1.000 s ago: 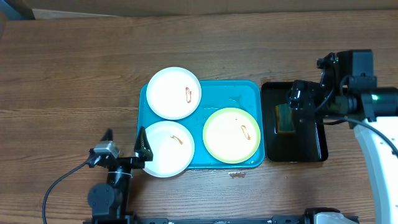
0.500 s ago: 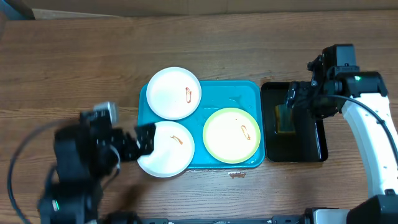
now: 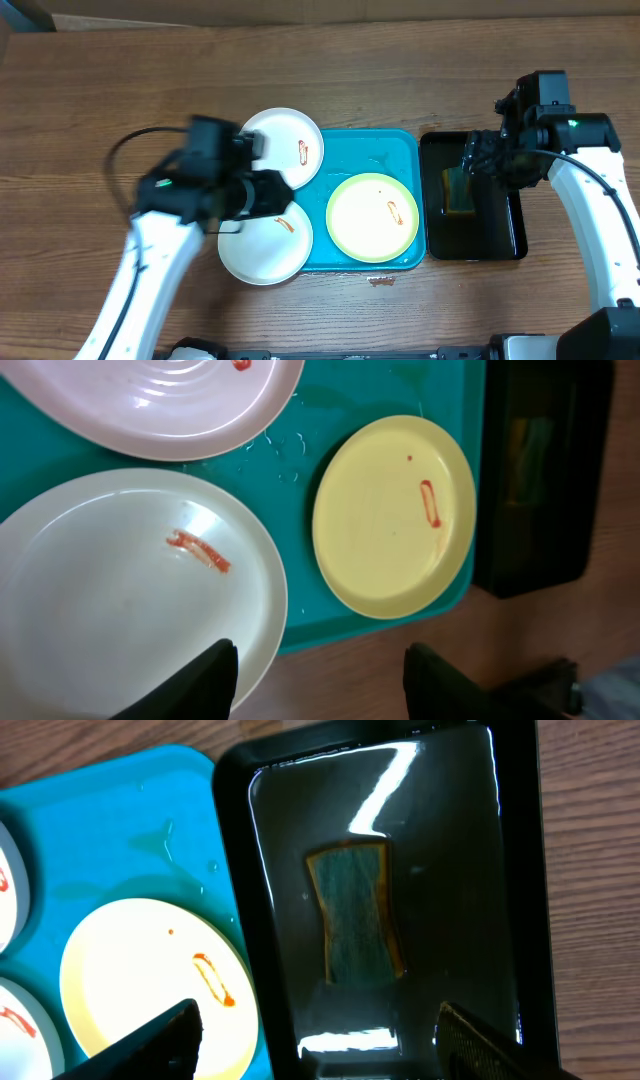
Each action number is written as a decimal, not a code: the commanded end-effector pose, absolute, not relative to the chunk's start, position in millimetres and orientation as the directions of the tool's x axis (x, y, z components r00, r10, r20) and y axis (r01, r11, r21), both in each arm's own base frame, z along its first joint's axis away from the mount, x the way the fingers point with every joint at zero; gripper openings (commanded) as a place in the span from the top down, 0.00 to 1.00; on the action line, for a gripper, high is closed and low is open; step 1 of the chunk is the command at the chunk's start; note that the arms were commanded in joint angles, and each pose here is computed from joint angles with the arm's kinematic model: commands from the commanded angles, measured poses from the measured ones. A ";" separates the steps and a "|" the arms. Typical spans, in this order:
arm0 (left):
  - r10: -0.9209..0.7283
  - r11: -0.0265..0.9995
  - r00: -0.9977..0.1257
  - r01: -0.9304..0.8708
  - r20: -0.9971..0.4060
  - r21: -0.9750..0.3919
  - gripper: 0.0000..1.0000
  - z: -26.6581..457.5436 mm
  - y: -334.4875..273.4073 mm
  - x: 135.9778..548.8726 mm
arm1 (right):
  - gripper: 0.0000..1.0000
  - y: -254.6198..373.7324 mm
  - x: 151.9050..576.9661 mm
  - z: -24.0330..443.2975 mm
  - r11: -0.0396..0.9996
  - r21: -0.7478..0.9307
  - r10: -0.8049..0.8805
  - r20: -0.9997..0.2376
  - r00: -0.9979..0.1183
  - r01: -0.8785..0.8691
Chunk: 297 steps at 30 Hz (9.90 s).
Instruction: Clean dirty plates on tray and stack at the side
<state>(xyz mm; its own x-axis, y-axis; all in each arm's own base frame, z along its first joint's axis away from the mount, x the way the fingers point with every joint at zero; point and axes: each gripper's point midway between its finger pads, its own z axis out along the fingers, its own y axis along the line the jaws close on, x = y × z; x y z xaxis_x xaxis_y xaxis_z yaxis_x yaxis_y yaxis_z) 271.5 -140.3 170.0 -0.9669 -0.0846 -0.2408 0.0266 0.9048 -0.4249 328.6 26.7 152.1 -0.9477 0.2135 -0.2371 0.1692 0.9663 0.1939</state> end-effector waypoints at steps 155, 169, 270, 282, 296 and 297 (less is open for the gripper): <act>0.102 0.969 -0.988 0.125 -0.118 -0.213 0.74 9.0 -224.3 300.8 | 0.54 35.7 336.7 9.6 0.977 0.157 0.179 -0.215 -0.960 0.147; 0.099 0.978 -0.987 0.119 -0.125 -0.168 0.75 7.4 -216.2 302.3 | 0.74 35.3 329.7 7.7 0.977 0.151 0.179 -0.187 -0.966 0.151; -0.135 0.979 -0.981 -0.110 -0.141 -0.170 0.96 9.3 -202.5 320.0 | 0.96 154.6 340.7 72.9 0.975 0.017 -0.209 -0.298 -0.932 -0.224; -0.127 0.981 -0.982 -0.103 -0.138 -0.166 0.96 9.0 -201.9 318.8 | 0.96 150.1 342.2 21.4 0.976 -0.009 -0.204 -0.386 -0.900 -0.217; -0.109 0.979 -0.986 -0.085 -0.123 -0.187 0.96 9.3 -206.3 316.0 | 0.96 197.9 311.1 -6.7 0.899 0.268 -0.274 -0.267 -0.924 -0.345; -0.109 0.979 -0.986 -0.085 -0.122 -0.187 0.96 9.3 -206.4 316.0 | 0.96 205.9 307.0 -3.8 0.875 0.312 -0.293 -0.266 -0.918 -0.370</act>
